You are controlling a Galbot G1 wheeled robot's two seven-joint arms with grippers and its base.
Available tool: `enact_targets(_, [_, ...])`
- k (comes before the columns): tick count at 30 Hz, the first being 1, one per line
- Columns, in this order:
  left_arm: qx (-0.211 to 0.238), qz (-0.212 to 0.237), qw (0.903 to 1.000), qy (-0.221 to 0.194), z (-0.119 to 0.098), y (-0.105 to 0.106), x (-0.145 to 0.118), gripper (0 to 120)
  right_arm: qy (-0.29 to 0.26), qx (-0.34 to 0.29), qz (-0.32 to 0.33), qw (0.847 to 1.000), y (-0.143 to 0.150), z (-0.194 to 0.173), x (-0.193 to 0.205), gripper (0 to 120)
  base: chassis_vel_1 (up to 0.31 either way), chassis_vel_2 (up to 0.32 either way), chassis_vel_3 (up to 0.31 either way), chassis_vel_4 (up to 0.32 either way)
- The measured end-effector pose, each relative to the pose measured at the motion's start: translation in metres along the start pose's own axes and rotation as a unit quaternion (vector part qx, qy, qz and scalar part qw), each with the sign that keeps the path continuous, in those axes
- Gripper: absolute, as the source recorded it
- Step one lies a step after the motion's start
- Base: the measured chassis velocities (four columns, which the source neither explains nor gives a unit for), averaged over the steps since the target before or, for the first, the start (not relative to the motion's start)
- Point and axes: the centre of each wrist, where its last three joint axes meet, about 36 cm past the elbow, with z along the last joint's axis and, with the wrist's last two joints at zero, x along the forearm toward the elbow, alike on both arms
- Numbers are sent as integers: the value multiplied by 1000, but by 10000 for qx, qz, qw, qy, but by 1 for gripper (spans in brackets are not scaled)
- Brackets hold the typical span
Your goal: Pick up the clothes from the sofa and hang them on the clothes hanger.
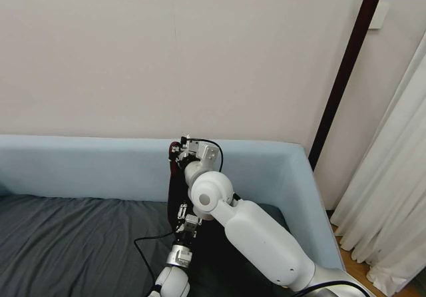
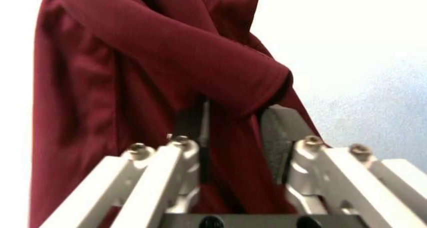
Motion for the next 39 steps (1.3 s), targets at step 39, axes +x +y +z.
enact_targets(39, [523,1375,9881,-454,-54,194,105,0,491,751,82,9959,-46,102,31,0,0,0,0,0])
